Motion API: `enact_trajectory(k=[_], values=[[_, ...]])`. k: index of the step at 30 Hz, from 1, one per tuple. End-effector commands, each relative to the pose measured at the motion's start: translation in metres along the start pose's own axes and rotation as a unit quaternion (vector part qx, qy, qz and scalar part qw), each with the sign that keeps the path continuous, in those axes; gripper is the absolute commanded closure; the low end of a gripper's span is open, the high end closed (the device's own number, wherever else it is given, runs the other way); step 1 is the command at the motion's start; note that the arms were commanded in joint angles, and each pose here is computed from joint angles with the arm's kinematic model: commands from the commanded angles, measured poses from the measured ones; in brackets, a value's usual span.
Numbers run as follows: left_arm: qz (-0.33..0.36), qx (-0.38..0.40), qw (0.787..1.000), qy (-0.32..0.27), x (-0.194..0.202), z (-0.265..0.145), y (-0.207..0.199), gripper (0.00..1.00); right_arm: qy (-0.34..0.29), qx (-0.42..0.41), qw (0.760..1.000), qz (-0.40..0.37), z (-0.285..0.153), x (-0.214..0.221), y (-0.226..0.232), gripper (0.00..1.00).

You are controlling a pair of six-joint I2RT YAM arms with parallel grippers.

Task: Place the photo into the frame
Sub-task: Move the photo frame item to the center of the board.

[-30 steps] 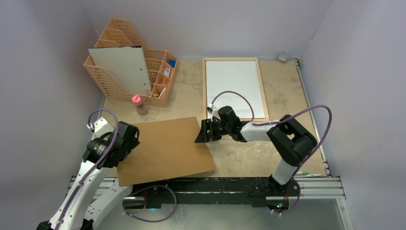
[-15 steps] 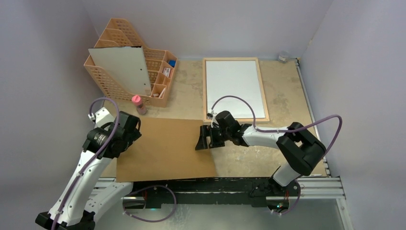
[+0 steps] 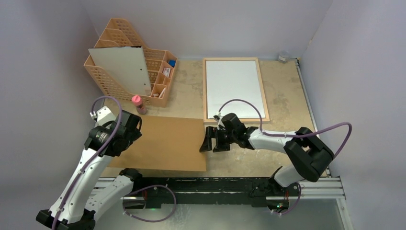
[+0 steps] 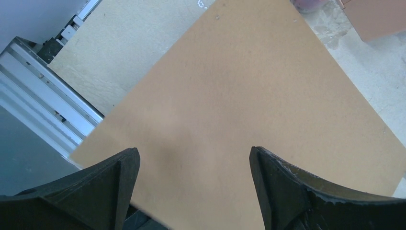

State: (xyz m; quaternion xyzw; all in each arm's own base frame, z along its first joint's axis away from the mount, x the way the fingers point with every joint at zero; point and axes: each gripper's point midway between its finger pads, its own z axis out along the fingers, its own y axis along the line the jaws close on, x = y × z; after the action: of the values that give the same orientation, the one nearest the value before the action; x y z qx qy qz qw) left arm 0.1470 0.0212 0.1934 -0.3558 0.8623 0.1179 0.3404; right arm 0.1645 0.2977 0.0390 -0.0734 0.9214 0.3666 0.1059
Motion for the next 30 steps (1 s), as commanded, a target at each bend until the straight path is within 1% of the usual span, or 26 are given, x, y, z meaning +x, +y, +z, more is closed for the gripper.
enact_trajectory(k=[1,7,11,14,16,18,21,23,27,30], values=[[0.006,0.012,1.0,-0.007,-0.002,0.001,-0.005,0.11,0.069,-0.006,0.997,0.036,0.003,0.041,-0.026,0.06],[0.008,0.021,1.0,0.007,0.005,0.003,-0.01,0.11,0.088,-0.055,0.994,0.034,0.013,0.042,-0.018,0.1],[0.014,0.039,0.999,0.013,0.004,0.002,-0.02,0.12,0.071,-0.068,0.995,0.033,0.017,0.03,-0.009,0.1],[0.027,0.066,0.997,0.023,0.009,0.004,-0.034,0.12,0.051,-0.043,0.997,0.044,0.024,0.016,-0.012,0.13],[0.039,0.085,0.995,0.034,0.014,0.009,-0.047,0.12,0.028,-0.003,0.998,0.062,0.027,0.005,-0.021,0.16],[0.071,0.102,0.991,0.054,0.028,0.02,-0.061,0.11,-0.01,0.034,0.996,0.077,0.025,-0.01,-0.029,0.17],[0.097,0.142,0.98,0.099,0.053,0.035,-0.092,0.11,-0.056,0.049,0.993,0.094,0.02,-0.028,-0.027,0.18],[0.1,0.154,0.976,0.118,0.065,0.045,-0.109,0.11,-0.081,0.051,0.99,0.104,0.019,-0.038,-0.025,0.18],[0.103,0.144,0.979,0.102,0.064,0.069,-0.13,0.11,-0.124,0.052,0.984,0.117,0.022,-0.059,-0.022,0.2],[0.111,0.084,0.988,0.071,0.051,0.091,-0.122,0.11,-0.144,0.068,0.98,0.117,0.024,-0.077,-0.02,0.21]])
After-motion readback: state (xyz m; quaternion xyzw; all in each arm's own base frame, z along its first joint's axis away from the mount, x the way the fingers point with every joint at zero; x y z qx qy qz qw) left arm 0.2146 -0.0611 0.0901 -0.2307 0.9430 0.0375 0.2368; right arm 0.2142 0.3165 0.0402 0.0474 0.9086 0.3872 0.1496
